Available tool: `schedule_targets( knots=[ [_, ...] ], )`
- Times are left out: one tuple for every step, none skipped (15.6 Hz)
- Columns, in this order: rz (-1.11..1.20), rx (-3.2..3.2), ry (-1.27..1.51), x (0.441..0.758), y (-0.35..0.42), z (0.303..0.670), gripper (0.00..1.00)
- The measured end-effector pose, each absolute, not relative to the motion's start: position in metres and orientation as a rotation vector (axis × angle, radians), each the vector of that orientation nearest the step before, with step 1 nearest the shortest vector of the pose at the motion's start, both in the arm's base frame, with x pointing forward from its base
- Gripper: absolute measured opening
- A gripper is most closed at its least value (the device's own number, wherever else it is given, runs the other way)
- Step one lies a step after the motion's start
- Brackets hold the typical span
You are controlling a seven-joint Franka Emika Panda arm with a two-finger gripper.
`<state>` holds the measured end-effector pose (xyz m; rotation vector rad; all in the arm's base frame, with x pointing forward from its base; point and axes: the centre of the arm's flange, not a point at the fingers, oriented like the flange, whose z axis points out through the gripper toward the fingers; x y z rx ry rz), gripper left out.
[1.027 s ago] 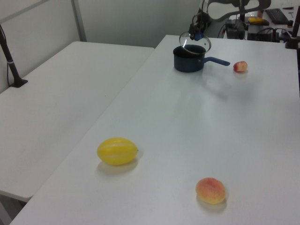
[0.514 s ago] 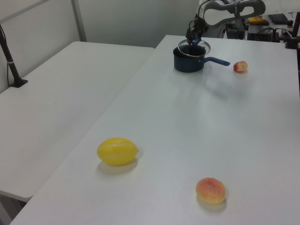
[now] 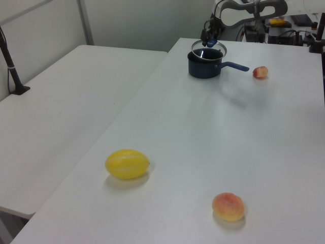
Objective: Close lid
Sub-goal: 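Lower the lid onto the saucepan rim and settle it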
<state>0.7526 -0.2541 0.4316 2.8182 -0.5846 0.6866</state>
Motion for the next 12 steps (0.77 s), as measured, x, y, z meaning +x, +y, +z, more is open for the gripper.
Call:
schedule_targets(
  knots=[
    [0.688, 2.818, -0.585, 0.7527, -0.2541, 0.4319, 0.66],
    [0.689, 2.818, -0.585, 0.7528, -0.254, 0.4323, 0.66],
    [0.69, 2.817, -0.584, 0.7529, -0.2539, 0.4327, 0.66],
    [0.692, 2.817, -0.584, 0.7531, -0.2537, 0.4333, 0.66],
    [0.696, 2.816, -0.583, 0.7533, -0.2536, 0.4339, 0.66],
    [0.7, 2.815, -0.583, 0.7535, -0.2534, 0.4344, 0.66],
    [0.701, 2.815, -0.582, 0.7536, -0.2533, 0.4347, 0.66],
    [0.701, 2.814, -0.582, 0.7537, -0.2531, 0.4347, 0.66],
    [0.702, 2.814, -0.582, 0.7538, -0.253, 0.4348, 0.66],
    [0.703, 2.814, -0.581, 0.7539, -0.2528, 0.4349, 0.66],
    [0.713, 2.812, -0.58, 0.7543, -0.2526, 0.4356, 0.66],
    [0.729, 2.807, -0.577, 0.7551, -0.2524, 0.4366, 0.66]
  ],
)
